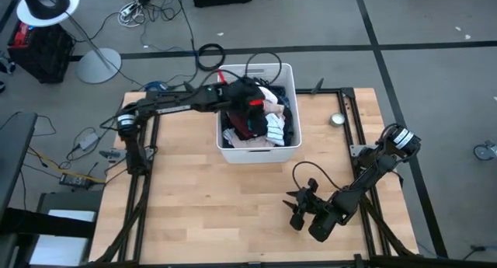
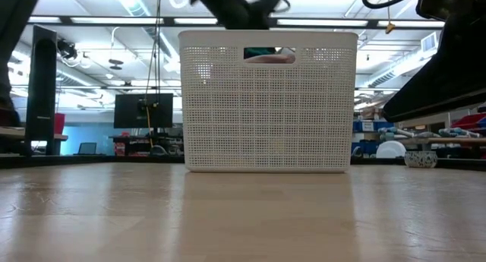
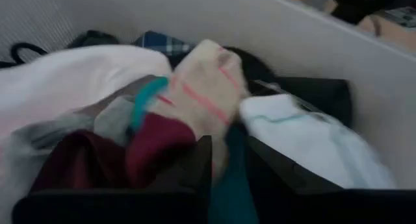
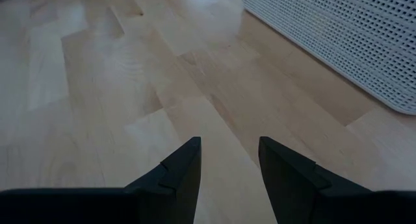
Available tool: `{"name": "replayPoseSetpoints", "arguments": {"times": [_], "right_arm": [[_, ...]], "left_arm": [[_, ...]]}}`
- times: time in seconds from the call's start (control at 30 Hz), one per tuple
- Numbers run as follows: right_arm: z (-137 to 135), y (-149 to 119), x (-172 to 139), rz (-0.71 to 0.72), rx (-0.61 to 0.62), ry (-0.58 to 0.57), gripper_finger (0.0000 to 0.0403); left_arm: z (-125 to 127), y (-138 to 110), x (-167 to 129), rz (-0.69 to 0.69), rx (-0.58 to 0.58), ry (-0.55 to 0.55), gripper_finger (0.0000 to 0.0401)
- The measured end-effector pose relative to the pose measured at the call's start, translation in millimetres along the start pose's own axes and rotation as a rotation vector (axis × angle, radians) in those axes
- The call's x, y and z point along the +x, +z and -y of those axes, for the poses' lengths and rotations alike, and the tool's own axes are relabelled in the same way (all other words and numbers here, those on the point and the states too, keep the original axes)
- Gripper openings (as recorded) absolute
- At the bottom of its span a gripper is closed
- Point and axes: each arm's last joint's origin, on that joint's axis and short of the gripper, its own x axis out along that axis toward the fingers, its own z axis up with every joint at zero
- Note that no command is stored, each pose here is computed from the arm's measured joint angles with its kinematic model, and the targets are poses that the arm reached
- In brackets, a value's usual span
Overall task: Sort clothes
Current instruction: Put the peach sock into the laundry bin, then return to Home Position
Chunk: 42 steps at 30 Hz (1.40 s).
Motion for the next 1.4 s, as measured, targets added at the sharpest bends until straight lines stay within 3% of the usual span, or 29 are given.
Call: {"name": "replayPoseSetpoints", "arguments": {"times": [0.23,0.53,0.73,0.9,1.07,1.27,1.4], "right_arm": [[-0.1,0.0,-0.1,-0.001,0.001,0.001,0.0155],[-1.3,0.4,0.0,-0.002,0.008,0.012,0.0155],[-3.1,-3.0,-0.3,-0.121,0.001,0.071,0.0155],[-2.6,-6.6,-0.6,-0.212,-0.209,0.128,0.0155],[-3.7,-7.2,-0.9,-0.237,-0.265,0.161,0.0155],[-4.4,-2.0,-2.8,-0.233,-0.193,0.171,0.0155],[-0.3,7.7,-11.4,-0.285,-0.109,0.190,0.0155]], "left_arm": [[24.6,1.5,-57.3,0.021,0.091,-0.050,0.0096],[62.7,-12.0,-107.3,0.005,0.173,-0.139,0.0096],[71.1,-23.1,-139.4,-0.035,0.199,-0.166,0.0096],[70.7,-35.0,-166.4,-0.100,0.150,-0.167,0.0096],[77.9,-52.4,-188.4,-0.120,0.180,-0.185,0.0096],[92.7,-85.8,-204.9,-0.026,0.300,-0.302,0.0096],[94.0,-122.6,-202.8,0.018,0.332,-0.381,0.0096]]}}
